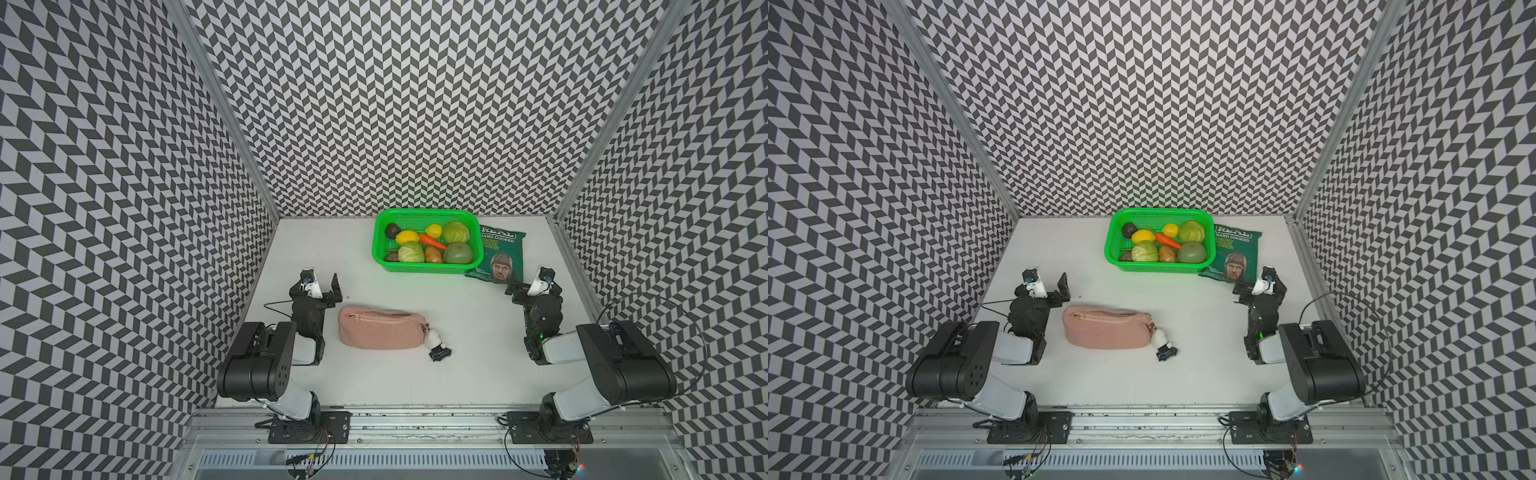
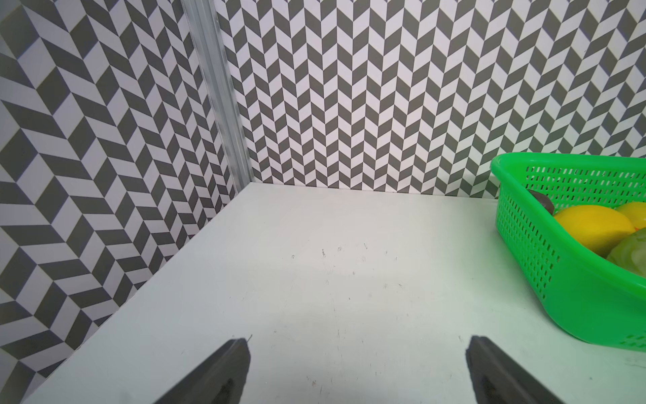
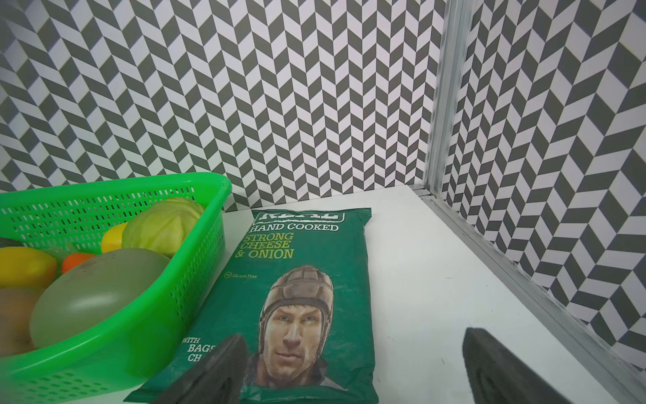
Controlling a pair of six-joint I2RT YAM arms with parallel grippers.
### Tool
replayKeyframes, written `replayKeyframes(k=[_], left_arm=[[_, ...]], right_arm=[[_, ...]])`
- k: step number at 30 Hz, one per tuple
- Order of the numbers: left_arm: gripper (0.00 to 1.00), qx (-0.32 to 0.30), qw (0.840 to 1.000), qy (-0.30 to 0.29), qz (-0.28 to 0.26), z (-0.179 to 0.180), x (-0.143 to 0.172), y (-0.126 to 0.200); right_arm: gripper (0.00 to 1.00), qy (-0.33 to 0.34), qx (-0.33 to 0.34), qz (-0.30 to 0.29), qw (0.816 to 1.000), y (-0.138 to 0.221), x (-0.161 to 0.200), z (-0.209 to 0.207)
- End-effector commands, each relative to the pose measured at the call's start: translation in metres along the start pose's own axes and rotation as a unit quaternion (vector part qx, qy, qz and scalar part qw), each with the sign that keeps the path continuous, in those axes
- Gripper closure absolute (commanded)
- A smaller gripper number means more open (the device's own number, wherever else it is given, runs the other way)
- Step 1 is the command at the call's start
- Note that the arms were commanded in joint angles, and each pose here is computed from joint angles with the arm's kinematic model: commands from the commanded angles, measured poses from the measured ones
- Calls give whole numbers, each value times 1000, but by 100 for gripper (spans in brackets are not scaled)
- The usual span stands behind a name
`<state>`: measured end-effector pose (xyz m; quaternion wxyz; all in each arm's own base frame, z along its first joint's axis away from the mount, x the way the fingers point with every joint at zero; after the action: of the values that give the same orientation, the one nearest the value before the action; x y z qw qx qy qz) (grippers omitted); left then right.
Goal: Remove the decoration from the bag
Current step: Adjust the bag at the center of the board.
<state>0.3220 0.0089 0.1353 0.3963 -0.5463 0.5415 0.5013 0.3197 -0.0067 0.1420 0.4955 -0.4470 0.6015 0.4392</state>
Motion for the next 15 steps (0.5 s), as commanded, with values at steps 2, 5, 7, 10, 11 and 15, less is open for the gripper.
replayKeyframes(k=[2, 5, 7, 10, 11, 15], left_arm=[[0, 7, 1000, 0, -21, -4, -11, -2], [0, 7, 1000, 0, -21, -4, -11, -2], [0, 7, 1000, 0, -22, -4, -12, -2], [0, 8, 1000, 0, -20, -4, -12, -3], [0, 7, 1000, 0, -19, -4, -11, -3], [0, 11, 1000, -1, -22, -4, -12, -2]], right_arm=[[0, -12, 1, -26, 1000, 0, -12, -2], [0, -13, 2, -26, 1000, 0, -12, -2], [0, -13, 2, -25, 1000, 0, -12, -2], [0, -14, 1, -28, 1000, 0, -12, -2], [0, -14, 1, -27, 1000, 0, -12, -2], [0, -15, 0, -28, 1000, 0, -13, -1]])
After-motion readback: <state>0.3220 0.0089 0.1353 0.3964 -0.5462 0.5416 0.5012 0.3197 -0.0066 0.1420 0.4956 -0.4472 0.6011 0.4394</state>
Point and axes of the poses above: each gripper's point midway between its finger pads, its own y axis back along the fingers, its own z axis along the line the jaws close on, x = y × z, the point moved 6 cm from there along y, back along the fingers, and after that the axes turned 10 degrees about y, right-handed, at the moved point
